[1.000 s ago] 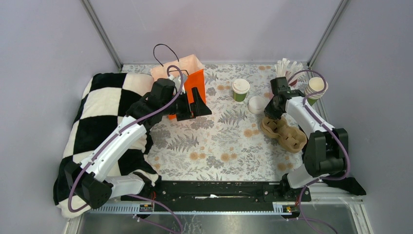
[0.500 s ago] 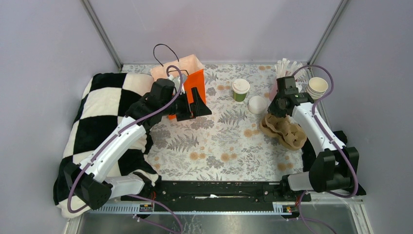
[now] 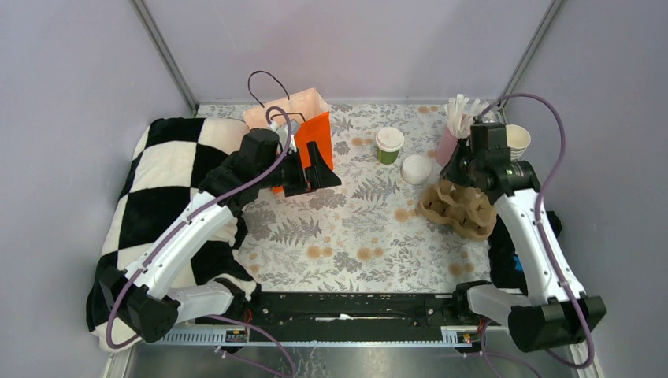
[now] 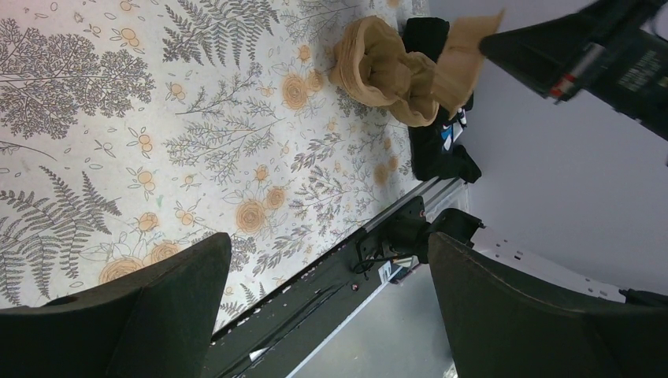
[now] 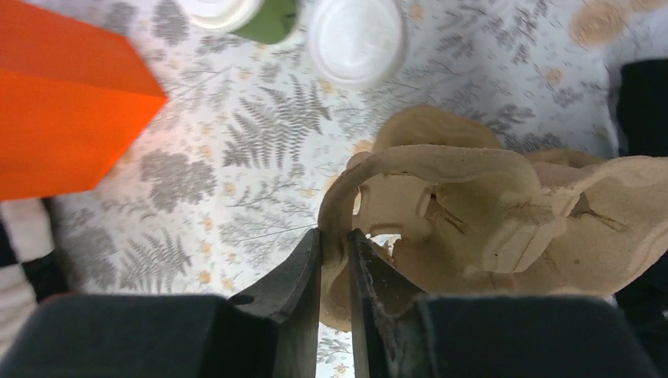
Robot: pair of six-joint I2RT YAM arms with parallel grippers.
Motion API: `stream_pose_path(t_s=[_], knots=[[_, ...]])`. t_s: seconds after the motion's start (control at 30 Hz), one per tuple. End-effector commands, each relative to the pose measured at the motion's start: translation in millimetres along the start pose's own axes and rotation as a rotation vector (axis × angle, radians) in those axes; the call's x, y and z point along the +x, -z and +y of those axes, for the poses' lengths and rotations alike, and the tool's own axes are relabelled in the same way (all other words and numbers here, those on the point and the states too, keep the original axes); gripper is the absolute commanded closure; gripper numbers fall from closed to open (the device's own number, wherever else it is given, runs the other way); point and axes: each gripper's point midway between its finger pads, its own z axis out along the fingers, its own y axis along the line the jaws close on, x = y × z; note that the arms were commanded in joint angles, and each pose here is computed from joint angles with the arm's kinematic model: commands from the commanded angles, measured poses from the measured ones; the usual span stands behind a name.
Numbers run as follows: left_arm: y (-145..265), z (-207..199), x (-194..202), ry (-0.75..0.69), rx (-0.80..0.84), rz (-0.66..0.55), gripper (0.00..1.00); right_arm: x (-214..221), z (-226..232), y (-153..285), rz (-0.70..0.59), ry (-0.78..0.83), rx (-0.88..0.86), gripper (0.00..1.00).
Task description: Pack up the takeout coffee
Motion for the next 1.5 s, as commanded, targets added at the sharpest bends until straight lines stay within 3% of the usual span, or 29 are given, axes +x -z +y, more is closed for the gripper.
stream_pose_path(t_s=[0.0,0.07,0.17,0.27,0.43,0.6,0.7,0.93,1.2,1.47], knots=[[1,-18,-12,-0.022,0.06,-0.015,0.01,-8,31,38,-0.051,0.125,-0.213,1.0],[0,-25,-14,-0.02,0.088,-0.006,0.01,-4,49,48,-0.056,0.175,-0.337,1.0],[-1,-42,-15,-0.005,0.168,0.01,0.01,12,95,69,0.035,0.223,-0.635,1.0],[0,-62,-14,0.0,0.249,0.026,0.01,8,122,80,0.046,0.147,-0.731,1.0],[3,-93,-8,-0.058,0.266,0.008,0.03,-10,145,78,0.028,-0.12,-0.673,1.0],[5,-109,-13,-0.177,0.125,-0.146,0.14,0,154,59,0.086,-0.347,-0.467,1.0],[3,-112,-20,-0.207,0.092,-0.199,0.21,9,169,60,0.098,-0.345,-0.427,1.0],[-24,-120,-8,-0.221,0.085,-0.112,0.42,16,188,65,0.081,-0.376,-0.423,1.0],[-36,-106,-1,-0.21,0.034,-0.098,0.45,21,198,66,0.098,-0.374,-0.447,1.0],[-43,-99,0,-0.222,-0.005,-0.084,0.68,21,201,70,0.104,-0.382,-0.46,1.0]])
